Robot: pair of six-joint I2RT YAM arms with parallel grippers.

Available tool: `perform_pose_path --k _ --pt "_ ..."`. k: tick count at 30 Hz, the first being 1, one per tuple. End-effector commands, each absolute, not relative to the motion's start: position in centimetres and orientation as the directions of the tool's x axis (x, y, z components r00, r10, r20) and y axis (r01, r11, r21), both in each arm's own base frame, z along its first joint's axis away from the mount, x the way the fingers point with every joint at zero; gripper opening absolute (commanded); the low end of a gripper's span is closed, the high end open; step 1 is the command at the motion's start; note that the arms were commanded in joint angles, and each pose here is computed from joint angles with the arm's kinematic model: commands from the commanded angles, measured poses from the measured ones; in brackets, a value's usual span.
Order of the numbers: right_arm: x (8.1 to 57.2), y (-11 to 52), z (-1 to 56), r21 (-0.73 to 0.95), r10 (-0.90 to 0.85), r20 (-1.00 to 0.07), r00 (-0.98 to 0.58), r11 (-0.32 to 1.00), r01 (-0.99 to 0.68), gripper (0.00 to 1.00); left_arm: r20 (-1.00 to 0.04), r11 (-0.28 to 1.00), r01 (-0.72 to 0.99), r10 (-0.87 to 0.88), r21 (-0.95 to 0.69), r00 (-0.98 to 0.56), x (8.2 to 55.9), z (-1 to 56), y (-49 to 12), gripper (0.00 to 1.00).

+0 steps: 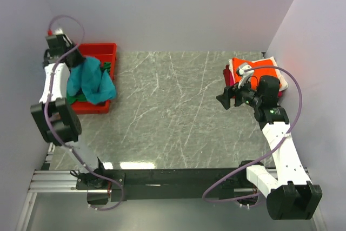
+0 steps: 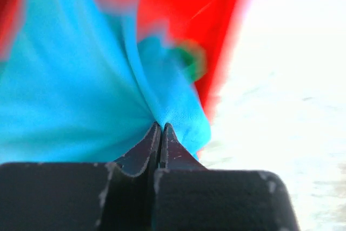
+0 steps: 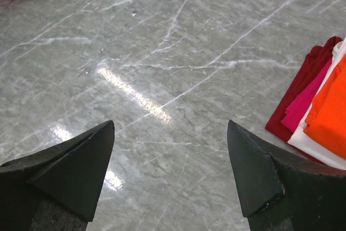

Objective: Fold and stack the t-shirts
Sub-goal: Grab the tshirt from the pile, then move the tshirt to the center of the board

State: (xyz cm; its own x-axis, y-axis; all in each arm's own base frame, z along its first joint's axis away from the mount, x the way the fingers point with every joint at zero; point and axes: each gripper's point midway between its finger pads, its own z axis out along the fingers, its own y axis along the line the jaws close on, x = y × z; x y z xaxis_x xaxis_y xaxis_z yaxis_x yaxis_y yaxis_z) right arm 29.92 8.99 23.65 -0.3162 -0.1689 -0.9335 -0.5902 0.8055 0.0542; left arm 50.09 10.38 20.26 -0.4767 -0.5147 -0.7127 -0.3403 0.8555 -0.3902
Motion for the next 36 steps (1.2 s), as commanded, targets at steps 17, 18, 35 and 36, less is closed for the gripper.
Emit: perform_pose_path --k 17,18,35,36 --pt "30.3 8.7 23.9 0.031 -0.174 -0.938 -0.298 0.818 -0.575 0.91 -0.861 0.706 0.617 -0.502 -0.349 0.087 34.0 59.5 -13.6 0.00" --pt "30.4 8.7 24.0 0.027 -0.176 -0.939 -0.296 0.819 -0.573 0.91 -0.857 0.684 0.636 -0.511 -0.358 0.067 33.8 58.9 -14.6 0.00" --pt "29.8 8.7 22.3 -0.006 -0.261 -0.915 -0.307 0.772 -0.636 0.91 -0.724 0.805 0.149 -0.416 -0.575 -0.550 34.9 21.0 -19.2 0.69" --pt "29.2 9.9 21.8 0.027 -0.268 -0.913 -0.306 0.711 -0.703 0.91 -0.731 0.835 0.122 -0.387 -0.536 -0.561 34.7 19.8 -18.4 0.72"
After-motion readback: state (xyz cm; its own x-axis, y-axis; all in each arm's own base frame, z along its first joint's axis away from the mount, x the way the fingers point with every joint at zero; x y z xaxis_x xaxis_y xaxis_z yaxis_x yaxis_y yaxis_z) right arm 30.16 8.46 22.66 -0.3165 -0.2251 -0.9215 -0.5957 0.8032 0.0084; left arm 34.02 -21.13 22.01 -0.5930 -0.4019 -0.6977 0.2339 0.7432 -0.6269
